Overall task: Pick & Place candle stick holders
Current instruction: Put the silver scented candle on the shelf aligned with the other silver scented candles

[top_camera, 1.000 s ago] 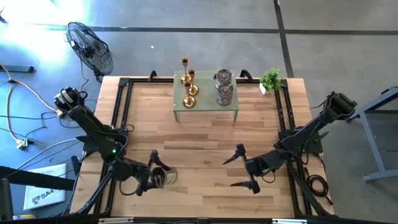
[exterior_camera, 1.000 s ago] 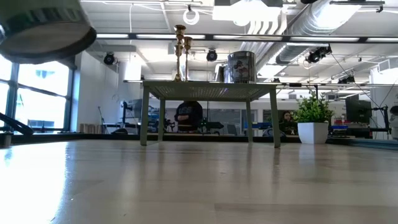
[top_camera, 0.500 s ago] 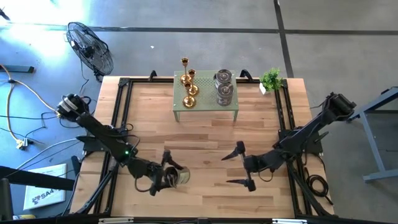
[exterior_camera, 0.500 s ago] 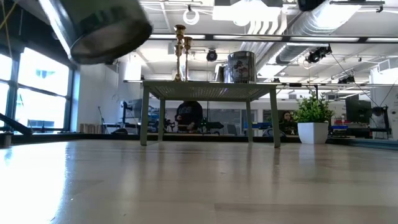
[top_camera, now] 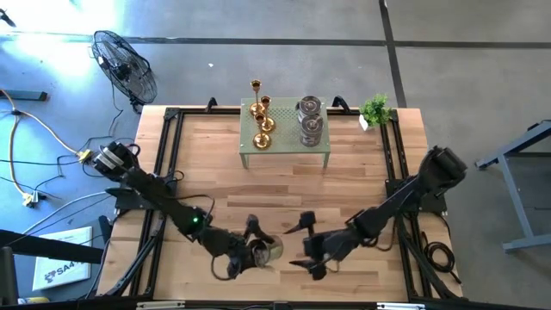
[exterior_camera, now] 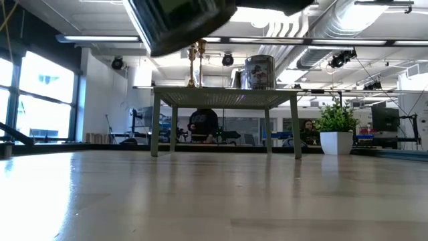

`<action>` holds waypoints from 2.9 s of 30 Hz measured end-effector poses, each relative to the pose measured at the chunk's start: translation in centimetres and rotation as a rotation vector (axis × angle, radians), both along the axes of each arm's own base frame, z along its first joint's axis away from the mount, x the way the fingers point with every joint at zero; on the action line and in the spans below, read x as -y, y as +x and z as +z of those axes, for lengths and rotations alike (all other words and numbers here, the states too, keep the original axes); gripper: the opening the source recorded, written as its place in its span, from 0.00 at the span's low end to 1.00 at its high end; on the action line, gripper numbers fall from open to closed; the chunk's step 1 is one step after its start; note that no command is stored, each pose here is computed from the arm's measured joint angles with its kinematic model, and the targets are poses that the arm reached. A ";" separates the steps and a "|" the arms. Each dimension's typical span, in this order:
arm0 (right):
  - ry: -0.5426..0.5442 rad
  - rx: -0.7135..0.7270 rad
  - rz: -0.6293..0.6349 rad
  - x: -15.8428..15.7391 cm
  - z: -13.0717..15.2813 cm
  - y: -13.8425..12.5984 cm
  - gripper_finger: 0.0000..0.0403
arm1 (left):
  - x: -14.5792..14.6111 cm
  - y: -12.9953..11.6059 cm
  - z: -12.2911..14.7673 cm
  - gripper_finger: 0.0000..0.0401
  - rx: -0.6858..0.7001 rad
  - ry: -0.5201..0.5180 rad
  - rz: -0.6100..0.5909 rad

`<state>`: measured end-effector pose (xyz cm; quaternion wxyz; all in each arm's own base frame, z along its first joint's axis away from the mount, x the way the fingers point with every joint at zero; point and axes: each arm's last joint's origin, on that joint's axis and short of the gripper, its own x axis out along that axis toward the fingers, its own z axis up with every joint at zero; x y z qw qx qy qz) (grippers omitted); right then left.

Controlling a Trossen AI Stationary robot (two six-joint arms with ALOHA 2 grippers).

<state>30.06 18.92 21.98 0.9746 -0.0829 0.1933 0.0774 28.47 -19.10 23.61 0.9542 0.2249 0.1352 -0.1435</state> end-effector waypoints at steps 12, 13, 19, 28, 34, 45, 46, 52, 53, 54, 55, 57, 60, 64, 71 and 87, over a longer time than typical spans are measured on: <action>0.016 -0.085 -0.249 -1.4 2.4 3.4 0.98 | -0.9 0.6 0.1 0.89 0.004 -0.005 0.051; 0.031 -0.091 -0.236 -1.4 2.4 3.4 0.98 | -1.0 0.6 0.1 0.89 0.008 -0.001 0.059; 0.023 -0.118 -0.248 -1.5 1.1 3.8 0.98 | -1.0 0.6 0.1 0.89 0.012 0.000 0.069; 0.009 -0.123 -0.241 -1.4 -0.8 5.1 0.98 | -1.0 0.7 0.3 0.89 0.028 -0.013 0.070; 0.013 -0.083 -0.210 -1.6 -0.4 5.4 0.98 | -1.0 0.7 0.3 0.89 0.027 -0.014 0.067; 0.053 -0.079 -0.262 -1.1 -0.4 5.6 0.98 | -1.0 0.7 0.4 0.89 0.032 -0.016 0.071; 0.052 -0.078 -0.264 -1.1 -0.4 5.6 0.98 | -1.0 0.7 0.4 0.89 0.033 -0.016 0.071; 0.051 -0.074 -0.275 -1.0 -0.4 5.7 0.98 | -1.0 0.7 0.4 0.89 0.042 -0.020 0.070; 0.052 -0.074 -0.276 -1.0 -0.4 5.7 0.99 | -1.0 0.7 0.5 0.89 0.045 -0.017 0.069; 0.053 -0.075 -0.277 -1.0 -0.4 5.7 0.99 | -1.0 0.7 0.5 0.89 0.048 -0.015 0.068; 0.056 -0.079 -0.275 -0.9 -0.5 5.8 0.99 | -1.0 0.7 0.5 0.89 0.049 -0.012 0.064; 0.060 -0.084 -0.271 -0.8 -0.6 5.9 0.99 | -1.0 0.7 0.5 0.89 0.047 -0.010 0.060; 0.062 -0.088 -0.273 -0.6 -0.9 6.2 0.99 | -1.0 0.7 0.4 0.89 0.046 -0.009 0.058; 0.076 -0.105 -0.264 -0.1 -1.2 6.6 0.99 | -1.0 0.7 0.4 0.89 0.044 -0.007 0.057; 0.102 -0.113 -0.245 0.2 -1.3 6.9 0.98 | -0.9 0.7 0.3 0.89 0.039 -0.012 0.040; 0.081 -0.126 -0.280 0.4 -1.8 6.8 0.92 | -0.7 0.8 1.5 0.98 0.088 -0.127 0.022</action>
